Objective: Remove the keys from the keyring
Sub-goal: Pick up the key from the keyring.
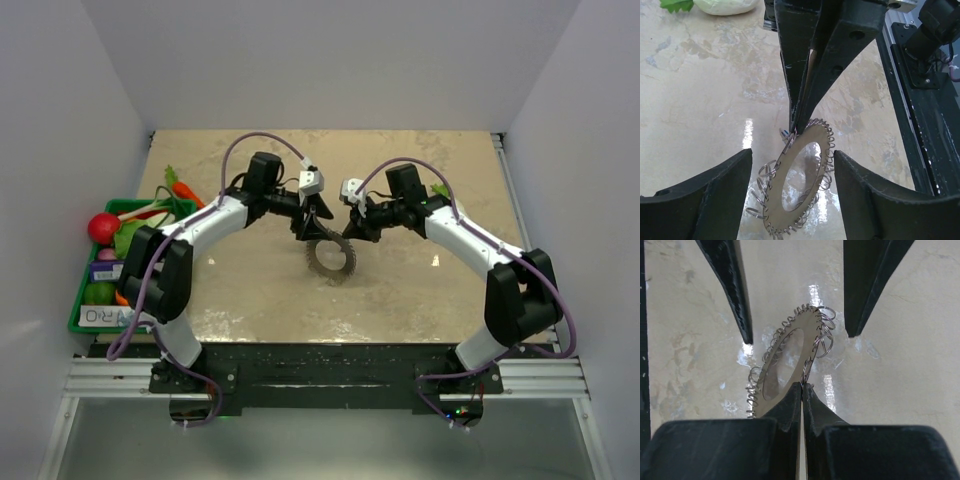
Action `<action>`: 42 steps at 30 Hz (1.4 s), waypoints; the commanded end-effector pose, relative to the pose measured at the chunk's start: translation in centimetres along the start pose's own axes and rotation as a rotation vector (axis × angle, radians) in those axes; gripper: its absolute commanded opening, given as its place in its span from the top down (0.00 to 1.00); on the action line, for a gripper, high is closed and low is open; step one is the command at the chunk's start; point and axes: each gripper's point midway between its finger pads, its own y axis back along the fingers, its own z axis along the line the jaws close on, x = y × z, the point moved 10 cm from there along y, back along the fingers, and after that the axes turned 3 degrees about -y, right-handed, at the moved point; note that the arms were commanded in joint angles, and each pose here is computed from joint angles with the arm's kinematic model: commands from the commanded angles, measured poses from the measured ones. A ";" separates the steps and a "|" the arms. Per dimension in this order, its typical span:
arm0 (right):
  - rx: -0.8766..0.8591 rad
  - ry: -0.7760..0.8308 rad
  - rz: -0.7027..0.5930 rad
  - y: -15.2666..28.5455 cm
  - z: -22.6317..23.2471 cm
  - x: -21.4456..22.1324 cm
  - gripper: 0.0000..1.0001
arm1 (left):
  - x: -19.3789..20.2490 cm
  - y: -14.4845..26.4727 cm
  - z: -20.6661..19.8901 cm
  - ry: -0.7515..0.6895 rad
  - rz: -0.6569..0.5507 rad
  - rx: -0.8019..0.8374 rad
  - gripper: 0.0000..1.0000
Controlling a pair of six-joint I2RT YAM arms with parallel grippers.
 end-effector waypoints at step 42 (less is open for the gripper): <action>-0.053 0.084 -0.131 1.1 0.6 -3.3 1.00 | 0.3 -3.3 -0.5 0.001 0.000 0.101 1.00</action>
